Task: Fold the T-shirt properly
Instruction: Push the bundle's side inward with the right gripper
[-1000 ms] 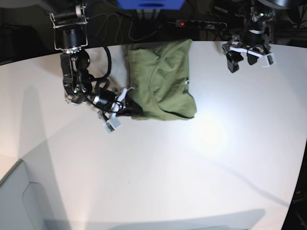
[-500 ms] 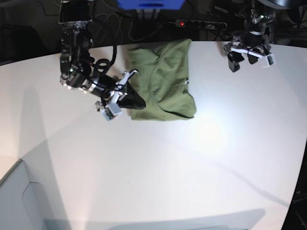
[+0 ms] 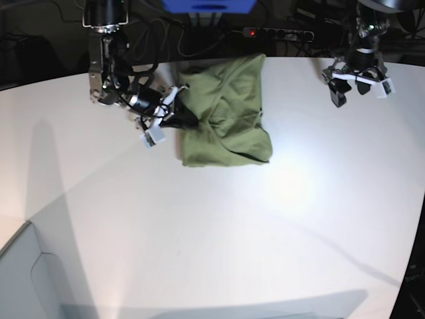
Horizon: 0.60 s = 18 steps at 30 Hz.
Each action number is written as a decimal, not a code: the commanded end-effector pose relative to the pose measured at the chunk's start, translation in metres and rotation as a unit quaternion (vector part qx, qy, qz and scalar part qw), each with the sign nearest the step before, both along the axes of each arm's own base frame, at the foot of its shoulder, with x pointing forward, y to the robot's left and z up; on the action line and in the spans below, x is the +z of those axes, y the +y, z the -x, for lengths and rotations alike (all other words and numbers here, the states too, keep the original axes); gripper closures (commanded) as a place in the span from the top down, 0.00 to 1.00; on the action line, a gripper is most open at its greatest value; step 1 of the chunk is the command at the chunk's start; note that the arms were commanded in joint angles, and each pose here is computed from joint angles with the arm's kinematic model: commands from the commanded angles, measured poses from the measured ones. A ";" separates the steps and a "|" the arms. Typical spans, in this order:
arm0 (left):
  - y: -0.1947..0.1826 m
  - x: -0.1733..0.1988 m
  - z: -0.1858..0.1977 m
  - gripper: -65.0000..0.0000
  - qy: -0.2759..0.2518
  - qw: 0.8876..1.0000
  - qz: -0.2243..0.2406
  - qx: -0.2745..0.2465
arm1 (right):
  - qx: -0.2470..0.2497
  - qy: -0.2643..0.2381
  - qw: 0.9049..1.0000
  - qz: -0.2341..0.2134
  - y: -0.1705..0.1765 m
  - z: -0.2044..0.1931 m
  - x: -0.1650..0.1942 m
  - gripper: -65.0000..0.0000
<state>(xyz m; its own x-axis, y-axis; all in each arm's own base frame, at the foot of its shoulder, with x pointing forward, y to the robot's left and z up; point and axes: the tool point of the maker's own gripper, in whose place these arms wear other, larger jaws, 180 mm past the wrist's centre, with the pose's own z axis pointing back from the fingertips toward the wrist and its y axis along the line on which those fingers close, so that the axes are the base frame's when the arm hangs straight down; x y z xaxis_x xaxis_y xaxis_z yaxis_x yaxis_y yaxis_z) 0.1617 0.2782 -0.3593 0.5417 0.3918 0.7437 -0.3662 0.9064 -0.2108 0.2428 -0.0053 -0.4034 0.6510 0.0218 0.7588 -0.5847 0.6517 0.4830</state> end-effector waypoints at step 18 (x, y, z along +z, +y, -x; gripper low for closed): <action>0.003 0.014 -0.014 0.72 -0.030 0.999 -0.011 -0.004 | 0.031 0.004 0.999 -0.012 0.016 0.065 0.020 0.00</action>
